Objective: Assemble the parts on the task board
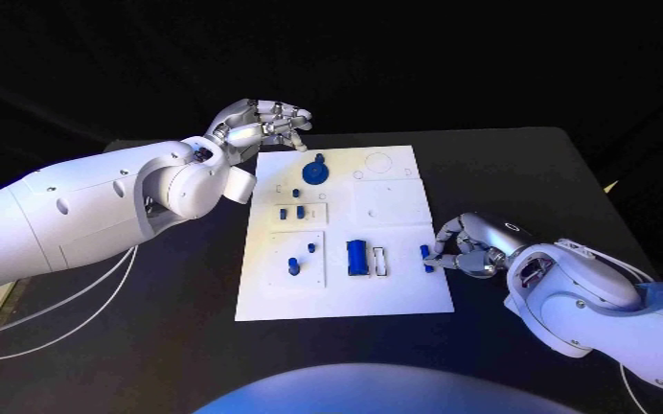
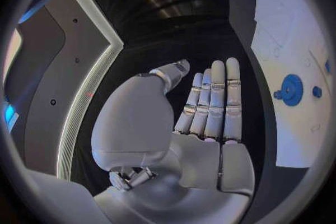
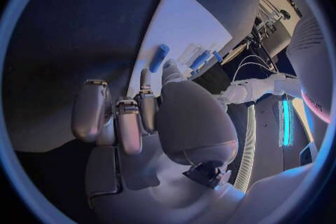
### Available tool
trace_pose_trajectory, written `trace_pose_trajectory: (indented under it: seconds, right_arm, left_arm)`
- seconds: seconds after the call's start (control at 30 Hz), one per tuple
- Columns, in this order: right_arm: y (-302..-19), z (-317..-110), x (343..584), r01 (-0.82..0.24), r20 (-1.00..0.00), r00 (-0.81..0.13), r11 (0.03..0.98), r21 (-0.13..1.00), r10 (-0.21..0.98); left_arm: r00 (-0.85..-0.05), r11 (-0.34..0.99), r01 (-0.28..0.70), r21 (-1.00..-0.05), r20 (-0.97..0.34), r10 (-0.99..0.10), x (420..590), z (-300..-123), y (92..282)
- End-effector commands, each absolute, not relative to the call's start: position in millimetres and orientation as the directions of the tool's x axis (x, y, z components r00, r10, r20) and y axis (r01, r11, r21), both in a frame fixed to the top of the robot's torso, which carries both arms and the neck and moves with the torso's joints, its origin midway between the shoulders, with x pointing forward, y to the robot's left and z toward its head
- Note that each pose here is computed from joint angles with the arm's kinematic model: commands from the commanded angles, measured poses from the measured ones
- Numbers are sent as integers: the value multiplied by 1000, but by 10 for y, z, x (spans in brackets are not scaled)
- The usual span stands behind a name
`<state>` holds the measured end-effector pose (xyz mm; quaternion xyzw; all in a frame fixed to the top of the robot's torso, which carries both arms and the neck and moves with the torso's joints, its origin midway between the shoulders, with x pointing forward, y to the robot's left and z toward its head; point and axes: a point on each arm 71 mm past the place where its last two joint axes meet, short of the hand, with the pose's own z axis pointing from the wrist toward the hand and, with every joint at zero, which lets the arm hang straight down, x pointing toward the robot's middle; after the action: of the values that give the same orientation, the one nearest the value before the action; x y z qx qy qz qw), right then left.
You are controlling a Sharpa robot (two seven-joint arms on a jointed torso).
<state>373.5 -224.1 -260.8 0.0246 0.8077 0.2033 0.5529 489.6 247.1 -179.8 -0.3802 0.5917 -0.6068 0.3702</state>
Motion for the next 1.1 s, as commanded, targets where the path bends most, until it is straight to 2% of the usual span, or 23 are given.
trace_pose_trajectory:
  seconds: [0.03, 0.33, 1.1]
  right_arm:
    - [-2224, -2616, 3735, -189, -892, -378, 922, 337, 249]
    - [-2177, -2643, 3746, -192, -890, -388, 924, 331, 239]
    - [-2084, -2820, 3767, -219, -898, -429, 952, 212, 102]
  left_arm:
    - [-449, -37, 5, -999, 31, -893, 4890, -1787, 2459]
    - [-448, -36, 4, -999, 30, -893, 4891, -1789, 2463]
    - [-450, -36, 2, -999, 31, -892, 4886, -1788, 2467]
